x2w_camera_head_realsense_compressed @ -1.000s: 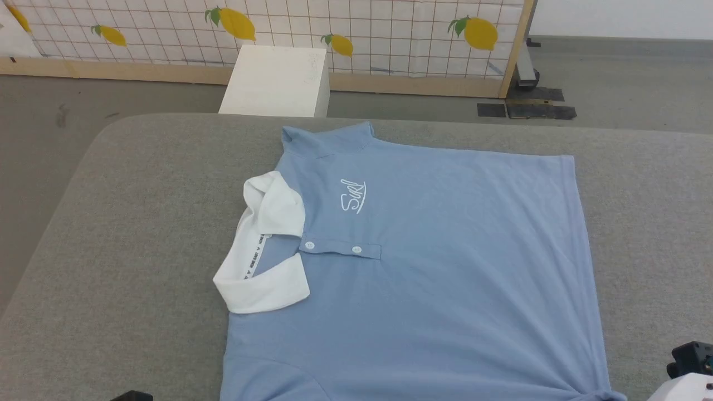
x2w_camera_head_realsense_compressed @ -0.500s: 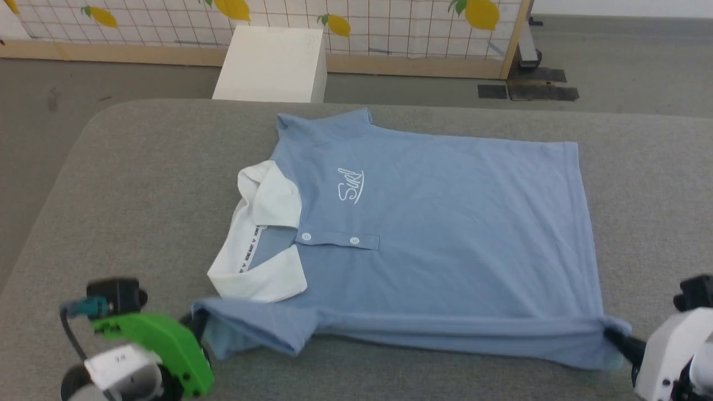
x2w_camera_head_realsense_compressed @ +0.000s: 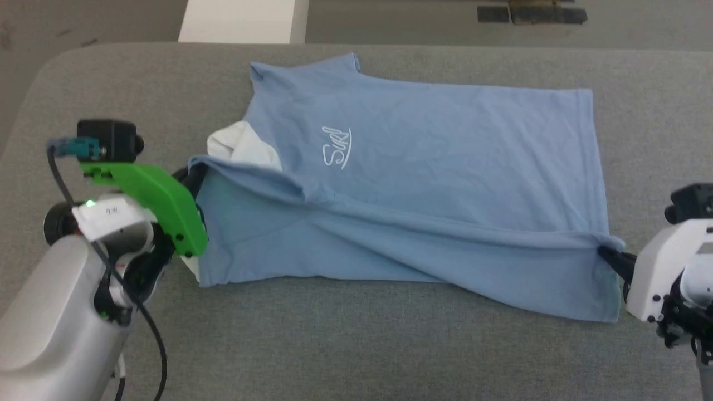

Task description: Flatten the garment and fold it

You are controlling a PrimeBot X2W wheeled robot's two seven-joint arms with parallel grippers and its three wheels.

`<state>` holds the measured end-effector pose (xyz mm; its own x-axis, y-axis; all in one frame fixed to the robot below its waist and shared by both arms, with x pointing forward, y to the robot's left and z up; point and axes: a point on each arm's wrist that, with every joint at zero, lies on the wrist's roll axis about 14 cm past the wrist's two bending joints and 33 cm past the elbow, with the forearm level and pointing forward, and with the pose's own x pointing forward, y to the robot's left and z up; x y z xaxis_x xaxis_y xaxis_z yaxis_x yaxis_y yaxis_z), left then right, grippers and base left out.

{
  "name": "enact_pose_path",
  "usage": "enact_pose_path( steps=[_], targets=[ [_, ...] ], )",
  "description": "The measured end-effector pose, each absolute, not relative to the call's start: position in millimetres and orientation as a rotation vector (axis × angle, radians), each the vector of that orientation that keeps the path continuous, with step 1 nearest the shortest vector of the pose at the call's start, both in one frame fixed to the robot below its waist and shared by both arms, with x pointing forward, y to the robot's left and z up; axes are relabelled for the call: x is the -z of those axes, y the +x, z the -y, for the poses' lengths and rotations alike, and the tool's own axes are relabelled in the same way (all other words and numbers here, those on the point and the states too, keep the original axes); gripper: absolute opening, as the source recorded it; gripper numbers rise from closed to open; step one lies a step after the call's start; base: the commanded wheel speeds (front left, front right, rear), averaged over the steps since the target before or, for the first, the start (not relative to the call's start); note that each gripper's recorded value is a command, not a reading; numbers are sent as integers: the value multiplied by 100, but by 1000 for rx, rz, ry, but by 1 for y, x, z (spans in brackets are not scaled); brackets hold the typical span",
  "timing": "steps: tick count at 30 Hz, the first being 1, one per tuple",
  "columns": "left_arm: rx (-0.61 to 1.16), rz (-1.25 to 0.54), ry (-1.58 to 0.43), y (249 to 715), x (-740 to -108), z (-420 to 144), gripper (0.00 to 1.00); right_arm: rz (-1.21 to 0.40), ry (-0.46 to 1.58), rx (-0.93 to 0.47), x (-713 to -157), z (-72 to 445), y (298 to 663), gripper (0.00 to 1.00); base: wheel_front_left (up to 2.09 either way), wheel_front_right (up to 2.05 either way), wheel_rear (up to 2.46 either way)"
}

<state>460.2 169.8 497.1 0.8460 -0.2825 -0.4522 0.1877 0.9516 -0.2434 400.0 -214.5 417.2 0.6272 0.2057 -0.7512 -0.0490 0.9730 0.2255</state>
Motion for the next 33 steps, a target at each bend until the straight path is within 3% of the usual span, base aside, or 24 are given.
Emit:
enact_pose_path(
  steps=[12, 26, 27, 28, 29, 30, 33],
  targets=[
    [276, -601, -201, 522, -446, -156, 0, -914, 144, -120, -394, 221, 453, 0, 0, 0, 0],
    [259, -718, -221, 531, -386, -156, 0, -987, 77, -133, -365, 222, 477, 0, 0, 0, 0],
    [254, -722, -221, 531, -386, -158, 12, -998, 78, -133, -364, 223, 476, 0, 0, 0, 0],
    [250, -720, -222, 531, -386, -158, 56, -1002, 78, -133, -365, 223, 476, 0, 0, 0, 0],
    [245, -715, -223, 532, -387, -159, 100, -1006, 78, -133, -365, 222, 476, 28, 0, 0, 0],
    [243, -716, -223, 531, -387, -159, 100, -1007, 78, -134, -366, 222, 475, 99, 0, 0, 0],
    [239, -705, -225, 531, -392, -159, 100, -1004, 82, -133, -372, 222, 473, 100, 0, 0, 0]
  ],
)
